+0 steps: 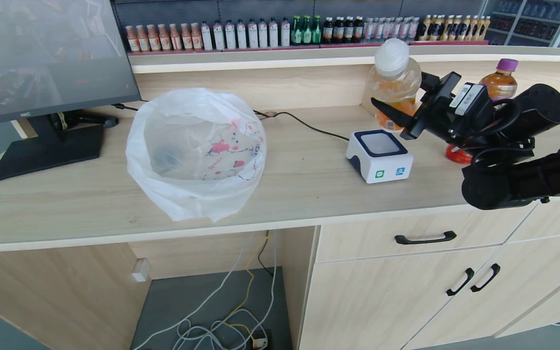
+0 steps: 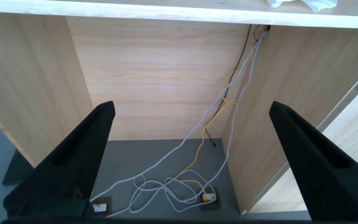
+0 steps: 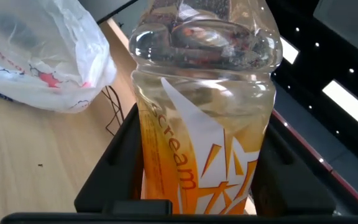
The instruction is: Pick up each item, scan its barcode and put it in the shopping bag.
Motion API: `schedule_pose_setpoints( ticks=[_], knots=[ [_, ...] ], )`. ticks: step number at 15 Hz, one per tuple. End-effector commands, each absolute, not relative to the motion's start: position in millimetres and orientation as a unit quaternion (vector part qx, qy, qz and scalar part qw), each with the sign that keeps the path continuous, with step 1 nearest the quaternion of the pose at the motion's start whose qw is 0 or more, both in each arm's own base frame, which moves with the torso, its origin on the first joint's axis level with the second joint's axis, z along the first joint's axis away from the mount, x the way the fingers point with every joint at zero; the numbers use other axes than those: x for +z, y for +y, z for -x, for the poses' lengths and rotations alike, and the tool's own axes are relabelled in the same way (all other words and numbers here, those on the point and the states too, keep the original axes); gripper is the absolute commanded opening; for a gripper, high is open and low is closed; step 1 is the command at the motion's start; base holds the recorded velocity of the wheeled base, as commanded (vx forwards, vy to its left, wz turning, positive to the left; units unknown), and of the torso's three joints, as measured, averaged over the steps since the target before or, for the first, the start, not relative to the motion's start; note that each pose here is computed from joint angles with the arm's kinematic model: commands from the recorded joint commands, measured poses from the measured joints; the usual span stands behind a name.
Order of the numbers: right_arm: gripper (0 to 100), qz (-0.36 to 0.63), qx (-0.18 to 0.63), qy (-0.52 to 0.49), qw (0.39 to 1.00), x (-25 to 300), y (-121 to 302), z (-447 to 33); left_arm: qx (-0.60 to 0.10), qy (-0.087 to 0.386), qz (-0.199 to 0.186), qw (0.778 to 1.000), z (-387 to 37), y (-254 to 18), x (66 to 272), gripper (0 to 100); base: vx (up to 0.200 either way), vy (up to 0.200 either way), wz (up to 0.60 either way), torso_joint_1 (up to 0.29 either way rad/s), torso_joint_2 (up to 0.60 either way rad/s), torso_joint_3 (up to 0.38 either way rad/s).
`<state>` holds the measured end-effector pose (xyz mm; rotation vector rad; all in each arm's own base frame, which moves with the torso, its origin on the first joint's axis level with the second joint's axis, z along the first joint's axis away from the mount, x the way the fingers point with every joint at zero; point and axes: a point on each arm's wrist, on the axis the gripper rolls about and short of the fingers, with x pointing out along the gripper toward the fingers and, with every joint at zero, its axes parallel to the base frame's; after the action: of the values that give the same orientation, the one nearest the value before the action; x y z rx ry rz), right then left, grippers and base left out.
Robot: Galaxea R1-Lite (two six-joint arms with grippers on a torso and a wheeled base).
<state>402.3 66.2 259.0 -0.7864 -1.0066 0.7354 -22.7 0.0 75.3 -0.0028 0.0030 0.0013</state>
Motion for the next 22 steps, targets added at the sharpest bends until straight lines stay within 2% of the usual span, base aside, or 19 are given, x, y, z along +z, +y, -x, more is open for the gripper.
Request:
schedule_pose_setpoints(
  ticks=[1, 6, 13, 22],
  knots=[
    [0, 0.361, 0.333, -0.459, 0.74, 259.0, 65.9, -401.7, 0.001, 0.002, 0.002, 1.0, 22.7, 0.0, 75.4, 100, 0.0, 0.0, 0.0, 0.0, 0.0, 0.0],
    [0, 0.384, 0.317, -0.458, 0.737, 254.7, 53.2, -406.0, 0.001, 0.002, 0.002, 1.0, 22.7, 0.0, 75.4, 100, 0.0, 0.0, 0.0, 0.0, 0.0, 0.0],
    [0, 0.394, 0.316, -0.451, 0.736, 238.1, 59.4, -412.3, 0.001, 0.002, 0.002, 1.0, 22.7, 0.0, 75.4, 100, 0.0, 0.0, 0.0, 0.0, 0.0, 0.0],
    [0, 0.391, 0.318, -0.452, 0.736, 236.7, 63.9, -412.7, 0.0, 0.002, 0.002, 1.0, 22.7, 0.0, 75.4, 100, 0.0, 0.0, 0.0, 0.0, 0.0, 0.0]
  ],
)
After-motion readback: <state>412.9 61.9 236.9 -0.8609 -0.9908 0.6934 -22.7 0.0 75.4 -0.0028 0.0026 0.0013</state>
